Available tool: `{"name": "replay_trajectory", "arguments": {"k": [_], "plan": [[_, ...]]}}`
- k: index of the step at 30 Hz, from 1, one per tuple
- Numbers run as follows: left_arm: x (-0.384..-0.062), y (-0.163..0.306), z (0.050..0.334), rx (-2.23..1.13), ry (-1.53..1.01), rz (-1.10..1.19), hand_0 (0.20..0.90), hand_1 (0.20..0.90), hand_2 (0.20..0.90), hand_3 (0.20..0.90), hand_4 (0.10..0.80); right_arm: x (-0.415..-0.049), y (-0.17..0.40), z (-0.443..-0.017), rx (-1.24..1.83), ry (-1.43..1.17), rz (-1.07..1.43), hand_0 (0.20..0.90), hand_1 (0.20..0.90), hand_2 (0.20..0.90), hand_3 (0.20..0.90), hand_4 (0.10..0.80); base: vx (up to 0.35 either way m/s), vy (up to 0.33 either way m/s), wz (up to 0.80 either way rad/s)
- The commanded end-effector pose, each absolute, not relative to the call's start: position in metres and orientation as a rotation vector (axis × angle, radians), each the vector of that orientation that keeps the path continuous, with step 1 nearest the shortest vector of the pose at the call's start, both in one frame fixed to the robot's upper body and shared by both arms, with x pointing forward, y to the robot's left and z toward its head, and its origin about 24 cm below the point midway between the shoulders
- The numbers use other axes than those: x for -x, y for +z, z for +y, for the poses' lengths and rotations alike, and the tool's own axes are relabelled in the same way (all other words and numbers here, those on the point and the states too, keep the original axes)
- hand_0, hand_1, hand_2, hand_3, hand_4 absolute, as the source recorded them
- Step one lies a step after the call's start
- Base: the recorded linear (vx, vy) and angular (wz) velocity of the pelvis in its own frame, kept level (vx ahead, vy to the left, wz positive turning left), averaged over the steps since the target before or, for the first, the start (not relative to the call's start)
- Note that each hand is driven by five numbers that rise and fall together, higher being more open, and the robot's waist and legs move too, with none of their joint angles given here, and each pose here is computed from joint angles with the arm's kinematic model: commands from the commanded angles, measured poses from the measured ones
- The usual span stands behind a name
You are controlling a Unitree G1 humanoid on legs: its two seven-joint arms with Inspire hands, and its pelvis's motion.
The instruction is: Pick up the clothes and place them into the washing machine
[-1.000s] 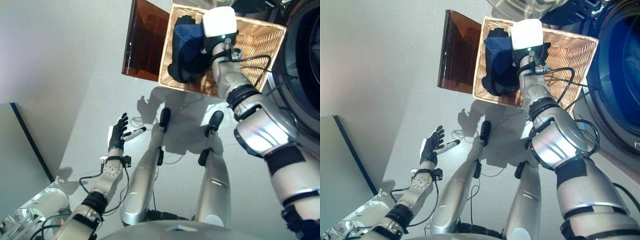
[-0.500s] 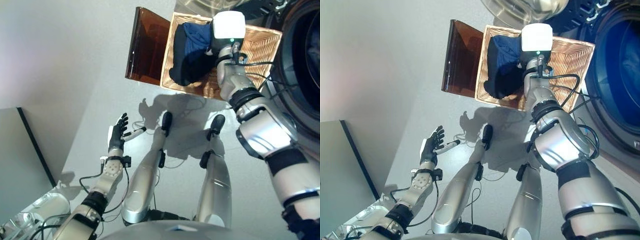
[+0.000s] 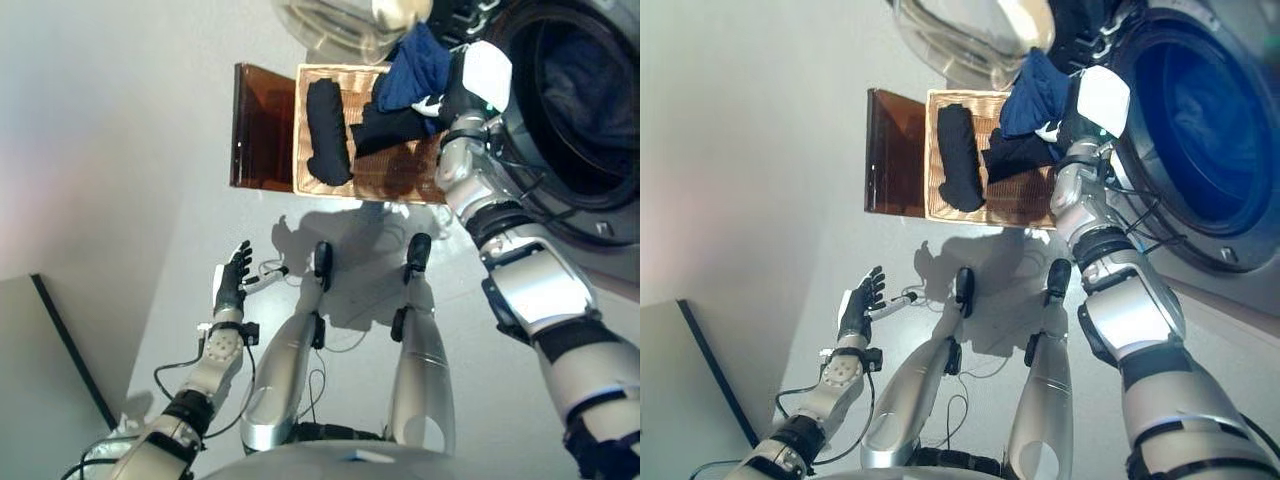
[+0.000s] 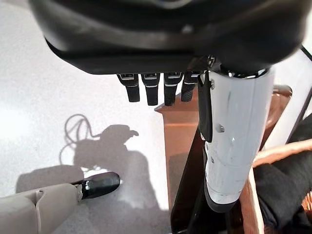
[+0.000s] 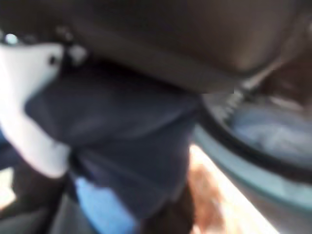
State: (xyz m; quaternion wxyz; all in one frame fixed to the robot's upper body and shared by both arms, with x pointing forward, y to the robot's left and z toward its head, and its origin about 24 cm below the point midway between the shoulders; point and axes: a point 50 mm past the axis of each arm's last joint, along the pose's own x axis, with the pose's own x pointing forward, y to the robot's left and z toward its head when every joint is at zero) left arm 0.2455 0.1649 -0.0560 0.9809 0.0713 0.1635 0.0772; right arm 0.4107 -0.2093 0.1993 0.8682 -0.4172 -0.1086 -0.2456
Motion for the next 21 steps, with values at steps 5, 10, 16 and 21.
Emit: {"name": "replay_trajectory", "arguments": {"k": [5, 10, 16, 21], "plan": [[-0.23, -0.065, 0.18, -0.166, 0.205, 0.362, 0.9, 0.9, 0.9, 0.9, 0.8, -0.399, 0.261, -0.206, 0.351, -0.539, -0.53, 0.2, 0.2, 0.2, 0.2, 0.3, 0.059, -0.017, -0.07], [-0.225, -0.068, 0.178, -0.158, 0.188, 0.378, 0.9, 0.9, 0.9, 0.9, 0.8, -0.396, 0.25, -0.219, 0.157, -0.535, -0.491, 0.2, 0.2, 0.2, 0.2, 0.3, 0.051, -0.009, -0.07], [-0.221, -0.072, 0.174, -0.148, 0.158, 0.402, 0.9, 0.9, 0.9, 0.9, 0.8, -0.393, 0.244, -0.23, -0.219, -0.512, -0.482, 0.2, 0.2, 0.2, 0.2, 0.3, 0.037, -0.013, -0.08], [-0.221, -0.075, 0.166, -0.13, 0.132, 0.419, 0.9, 0.9, 0.9, 0.9, 0.8, -0.392, 0.247, -0.24, -0.431, -0.526, -0.497, 0.2, 0.2, 0.2, 0.2, 0.3, 0.021, -0.005, -0.05]]}}
